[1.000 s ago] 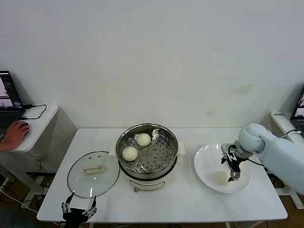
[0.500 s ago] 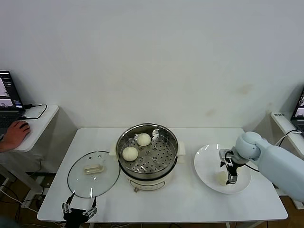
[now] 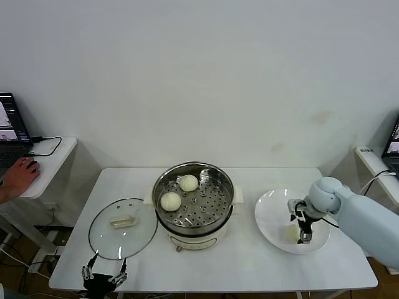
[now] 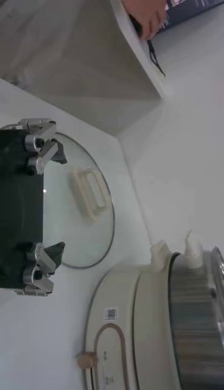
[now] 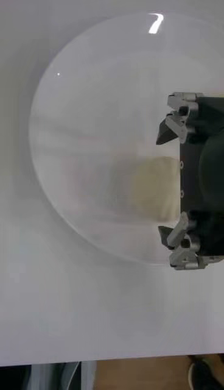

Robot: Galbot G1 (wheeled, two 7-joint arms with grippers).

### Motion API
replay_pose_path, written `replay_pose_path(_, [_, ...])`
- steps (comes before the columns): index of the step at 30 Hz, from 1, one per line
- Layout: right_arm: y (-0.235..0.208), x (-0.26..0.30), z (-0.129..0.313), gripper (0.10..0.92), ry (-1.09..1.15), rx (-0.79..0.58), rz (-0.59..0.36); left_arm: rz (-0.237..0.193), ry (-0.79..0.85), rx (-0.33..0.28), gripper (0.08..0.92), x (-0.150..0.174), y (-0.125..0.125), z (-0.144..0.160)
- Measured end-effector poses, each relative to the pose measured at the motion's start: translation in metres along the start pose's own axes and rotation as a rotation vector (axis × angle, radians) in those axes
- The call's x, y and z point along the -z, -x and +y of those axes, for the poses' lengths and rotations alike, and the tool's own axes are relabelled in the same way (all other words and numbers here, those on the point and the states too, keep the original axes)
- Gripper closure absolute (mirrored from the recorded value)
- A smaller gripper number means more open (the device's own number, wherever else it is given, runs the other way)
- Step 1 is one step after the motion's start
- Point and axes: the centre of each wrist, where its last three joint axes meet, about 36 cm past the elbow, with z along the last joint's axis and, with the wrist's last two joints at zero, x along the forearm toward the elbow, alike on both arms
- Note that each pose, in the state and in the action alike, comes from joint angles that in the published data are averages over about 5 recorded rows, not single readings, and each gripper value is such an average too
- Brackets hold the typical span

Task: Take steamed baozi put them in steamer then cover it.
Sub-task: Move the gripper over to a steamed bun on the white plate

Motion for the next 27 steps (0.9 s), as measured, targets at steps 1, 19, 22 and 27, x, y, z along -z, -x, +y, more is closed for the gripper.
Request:
replay_pose_path(1, [0.0008, 0.0001, 0.0001, 0.199, 0.001, 0.0, 0.0, 0.0, 0.0, 0.0, 0.177, -0.0002, 0.0001, 0.0001])
replay_pose_path(19, [0.0041, -0.0026, 0.0008, 0.372, 0.007, -0.003, 0.015, 0.001, -0.003, -0.001, 0.177, -0.0009, 0.0014, -0.0011])
replay_pose_path(22, [0.0036, -0.003, 0.0005, 0.4, 0.008, -0.003, 0.016, 0.0, -0.004, -0.001, 0.177, -0.0008, 0.0019, -0.0016])
replay_pose_path(27, [-0.0026, -0.0041, -0.0027, 0.414, 0.016, -0.01, 0.009, 0.001, -0.005, -0.002, 0.177, -0.0012, 0.002, -0.0023])
